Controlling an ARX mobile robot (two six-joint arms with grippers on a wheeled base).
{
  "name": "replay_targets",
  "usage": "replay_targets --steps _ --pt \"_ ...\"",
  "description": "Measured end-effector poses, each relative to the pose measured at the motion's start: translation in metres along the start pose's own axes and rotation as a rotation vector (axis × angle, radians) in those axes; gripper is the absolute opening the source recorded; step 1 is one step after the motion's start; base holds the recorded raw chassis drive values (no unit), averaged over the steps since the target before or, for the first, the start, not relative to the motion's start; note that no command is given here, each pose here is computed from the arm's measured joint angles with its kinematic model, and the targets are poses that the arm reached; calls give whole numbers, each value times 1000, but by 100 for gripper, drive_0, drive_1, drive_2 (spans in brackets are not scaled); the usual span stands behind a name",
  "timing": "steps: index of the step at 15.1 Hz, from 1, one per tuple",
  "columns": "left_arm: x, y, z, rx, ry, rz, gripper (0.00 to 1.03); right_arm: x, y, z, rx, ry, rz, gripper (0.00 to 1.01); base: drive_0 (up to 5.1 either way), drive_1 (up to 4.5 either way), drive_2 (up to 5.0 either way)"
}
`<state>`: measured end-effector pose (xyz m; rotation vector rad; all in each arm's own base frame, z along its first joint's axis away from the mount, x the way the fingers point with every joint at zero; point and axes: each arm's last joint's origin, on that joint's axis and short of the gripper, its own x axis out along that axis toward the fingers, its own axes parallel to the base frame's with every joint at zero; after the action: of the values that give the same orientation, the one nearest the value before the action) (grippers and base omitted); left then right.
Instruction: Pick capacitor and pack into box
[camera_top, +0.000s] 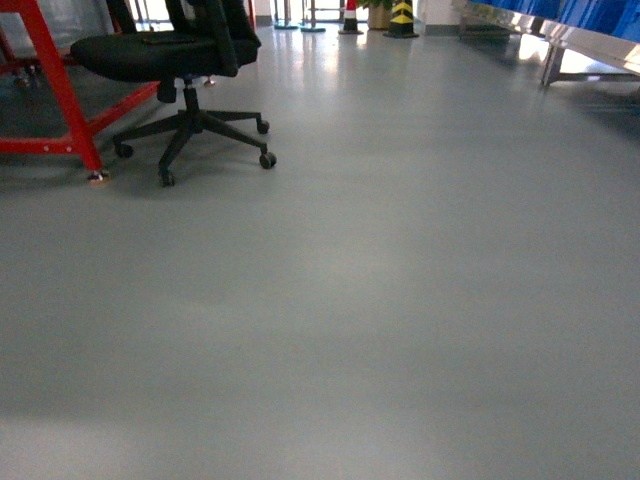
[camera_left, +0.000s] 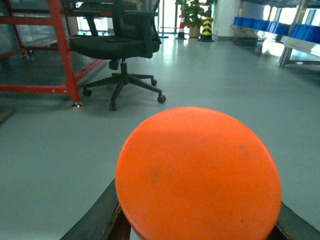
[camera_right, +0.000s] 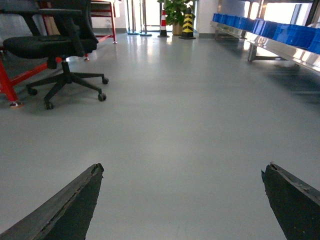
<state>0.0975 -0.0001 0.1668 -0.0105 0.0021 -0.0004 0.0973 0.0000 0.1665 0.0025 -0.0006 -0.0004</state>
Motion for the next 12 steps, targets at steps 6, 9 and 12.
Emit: replay_targets --steps 6,9,12 --pt "0 0 -1 0 5 0 44 0 0 0 0 -2 0 98 -501 244 244" --pt "0 0 0 0 1 0 44 0 0 0 0 0 0 98 -506 239 239" --pt "0 0 0 0 -3 -1 44 0 0 0 0 -1 1 98 -506 239 239"
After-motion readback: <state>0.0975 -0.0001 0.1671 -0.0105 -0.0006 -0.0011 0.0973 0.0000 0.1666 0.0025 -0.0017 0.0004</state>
